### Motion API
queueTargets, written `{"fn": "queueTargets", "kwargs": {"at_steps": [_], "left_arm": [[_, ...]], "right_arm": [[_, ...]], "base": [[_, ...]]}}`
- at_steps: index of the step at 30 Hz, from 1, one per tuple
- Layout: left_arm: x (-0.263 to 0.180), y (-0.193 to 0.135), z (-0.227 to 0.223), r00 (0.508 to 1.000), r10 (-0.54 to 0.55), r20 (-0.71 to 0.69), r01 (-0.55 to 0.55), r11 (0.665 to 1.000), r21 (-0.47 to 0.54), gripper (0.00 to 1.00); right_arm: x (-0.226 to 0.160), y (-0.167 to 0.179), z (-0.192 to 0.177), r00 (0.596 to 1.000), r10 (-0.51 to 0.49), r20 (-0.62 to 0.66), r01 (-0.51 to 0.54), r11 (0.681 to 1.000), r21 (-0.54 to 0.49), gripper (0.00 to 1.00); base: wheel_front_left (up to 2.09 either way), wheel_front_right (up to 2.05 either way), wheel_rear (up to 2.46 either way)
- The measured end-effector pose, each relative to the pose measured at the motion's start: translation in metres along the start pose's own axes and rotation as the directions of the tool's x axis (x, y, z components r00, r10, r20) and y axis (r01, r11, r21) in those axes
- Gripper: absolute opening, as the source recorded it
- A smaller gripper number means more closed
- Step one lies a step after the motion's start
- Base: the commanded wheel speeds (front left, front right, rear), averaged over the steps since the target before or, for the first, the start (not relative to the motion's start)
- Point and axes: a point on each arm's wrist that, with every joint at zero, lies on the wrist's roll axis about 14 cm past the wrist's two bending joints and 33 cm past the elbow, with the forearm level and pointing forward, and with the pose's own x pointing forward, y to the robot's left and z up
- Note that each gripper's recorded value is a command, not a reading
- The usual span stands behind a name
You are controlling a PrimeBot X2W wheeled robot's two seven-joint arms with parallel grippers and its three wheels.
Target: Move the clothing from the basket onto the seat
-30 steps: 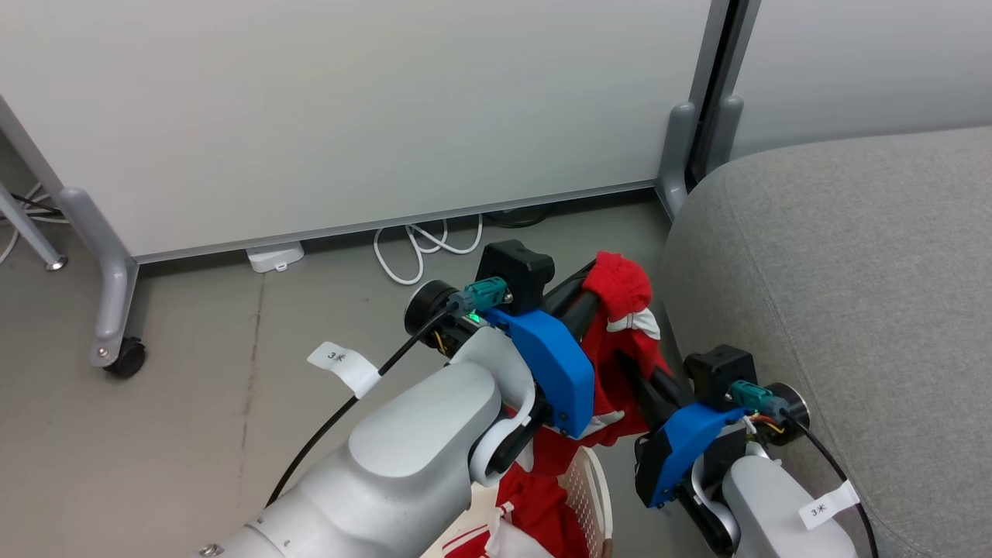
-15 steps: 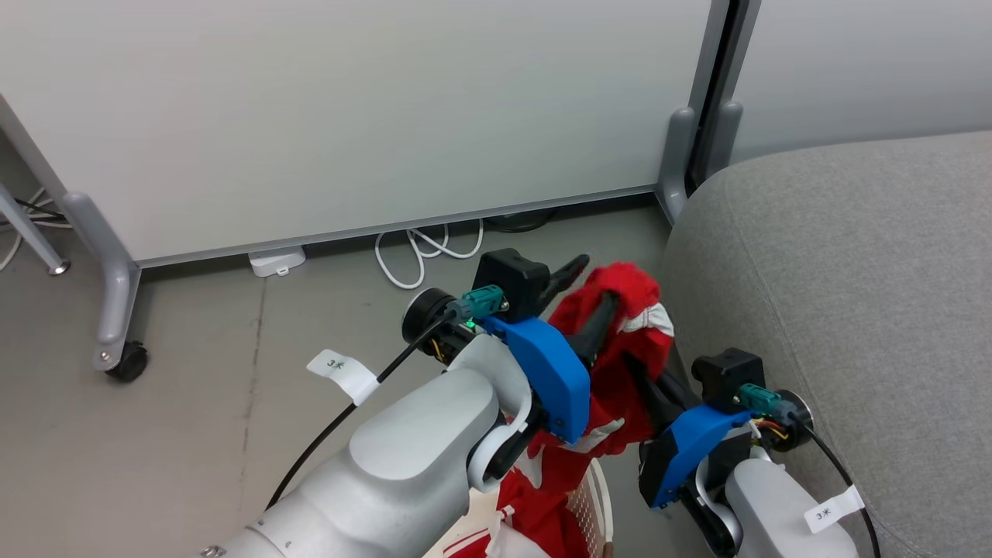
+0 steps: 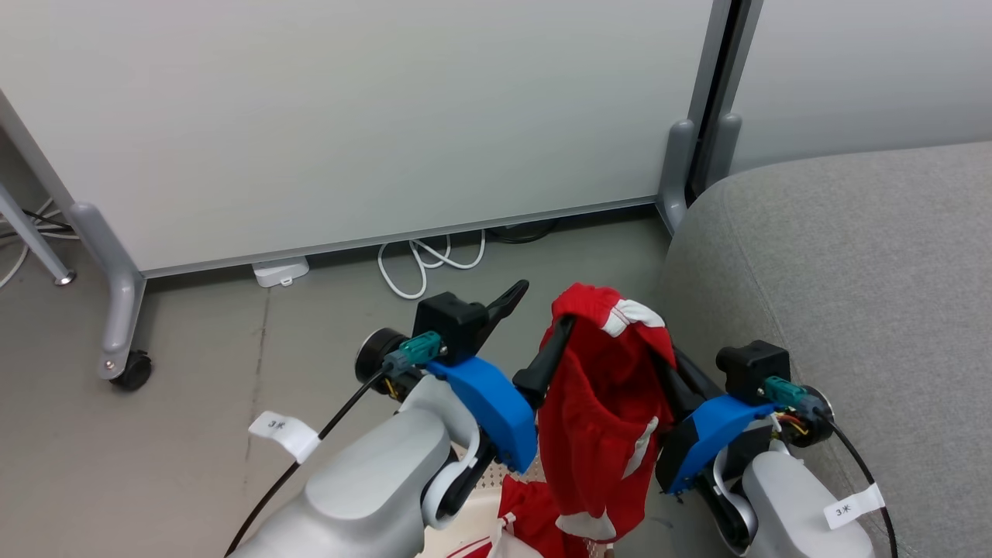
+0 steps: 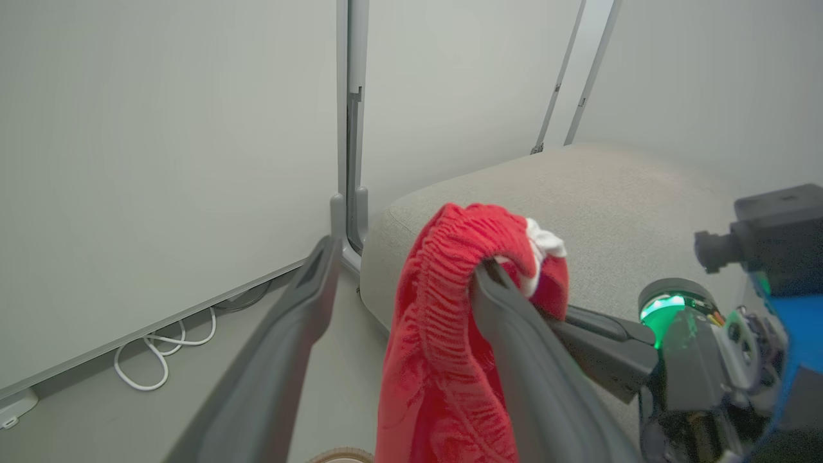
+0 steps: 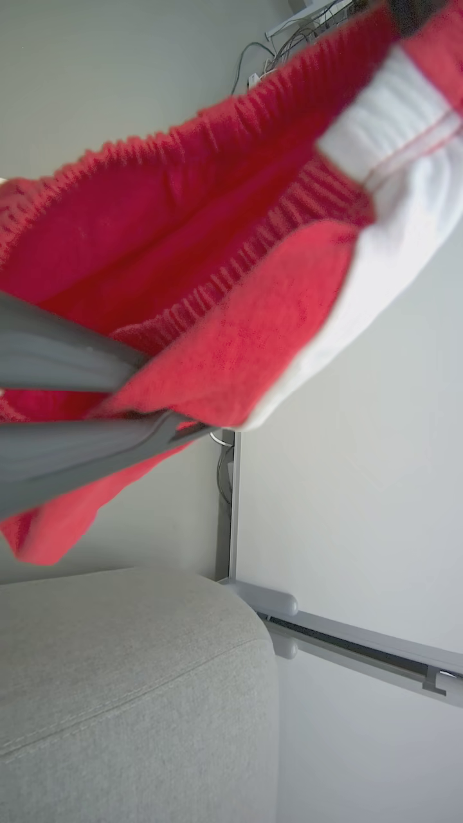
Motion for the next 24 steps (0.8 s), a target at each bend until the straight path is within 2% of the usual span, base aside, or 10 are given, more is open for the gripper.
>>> {"fn": "queueTargets", "kwargs": {"at_steps": [16,24], "left_arm": [[-0.052,0.032,-0.021,0.991,0.125,0.052,-0.122,0.991,-0.063,1.00],[-0.067,0.041,-0.024,0.985,0.150,0.081,-0.150,0.989,0.001,1.00]], "right_arm": [[-0.006,-0.032,0.025,0.992,-0.096,0.079,0.097,0.995,-0.006,0.00],[-0.020,-0.051,0.030,0.984,-0.152,0.091,0.153,0.988,0.002,0.00]], "base": [[0.00,0.00,0.00],[0.00,0.00,0.00]]}}
